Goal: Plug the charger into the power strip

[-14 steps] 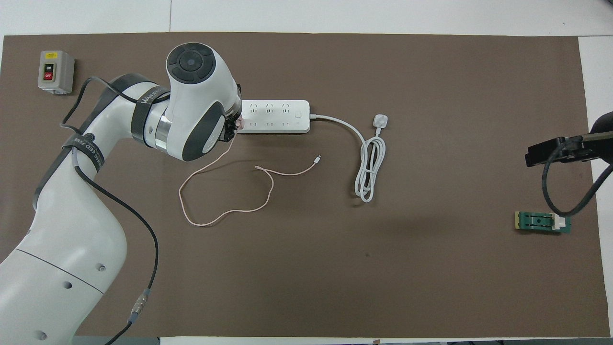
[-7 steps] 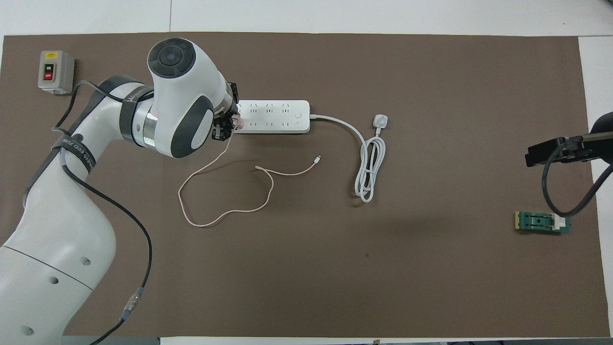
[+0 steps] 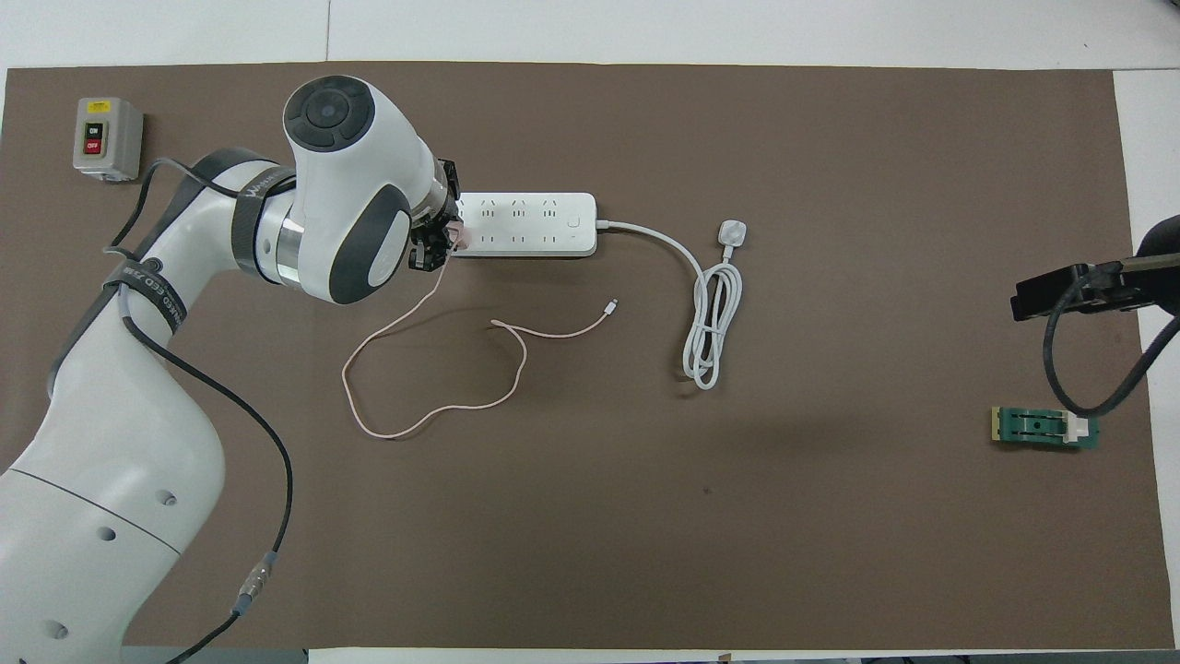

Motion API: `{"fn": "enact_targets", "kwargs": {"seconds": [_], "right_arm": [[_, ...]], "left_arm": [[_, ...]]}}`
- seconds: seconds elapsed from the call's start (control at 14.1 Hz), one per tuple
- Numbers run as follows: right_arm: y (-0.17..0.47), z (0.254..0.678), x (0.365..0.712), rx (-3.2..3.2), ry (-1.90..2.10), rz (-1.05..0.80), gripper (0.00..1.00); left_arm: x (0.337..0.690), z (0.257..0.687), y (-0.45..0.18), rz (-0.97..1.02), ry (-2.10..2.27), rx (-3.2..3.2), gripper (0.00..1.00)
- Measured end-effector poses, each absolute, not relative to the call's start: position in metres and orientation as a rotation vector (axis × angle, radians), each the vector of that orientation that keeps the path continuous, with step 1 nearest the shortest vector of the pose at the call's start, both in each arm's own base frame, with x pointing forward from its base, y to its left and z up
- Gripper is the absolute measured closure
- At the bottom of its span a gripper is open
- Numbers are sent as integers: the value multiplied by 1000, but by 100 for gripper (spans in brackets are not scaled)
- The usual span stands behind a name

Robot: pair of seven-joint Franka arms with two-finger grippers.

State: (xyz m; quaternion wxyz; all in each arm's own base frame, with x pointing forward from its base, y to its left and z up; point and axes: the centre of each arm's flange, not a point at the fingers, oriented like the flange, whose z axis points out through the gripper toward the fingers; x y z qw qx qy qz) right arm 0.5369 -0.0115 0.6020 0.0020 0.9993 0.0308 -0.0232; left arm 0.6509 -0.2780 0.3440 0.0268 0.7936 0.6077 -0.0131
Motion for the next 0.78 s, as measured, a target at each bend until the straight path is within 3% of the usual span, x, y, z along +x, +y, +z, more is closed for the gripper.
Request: {"fn": "enact_targets", "kwargs": {"seconds": [0.78], "right_arm": [[-12, 602, 537, 3135, 97, -73, 0]], "left_arm": [[642, 343, -298, 110, 1921, 2480, 69]]}}
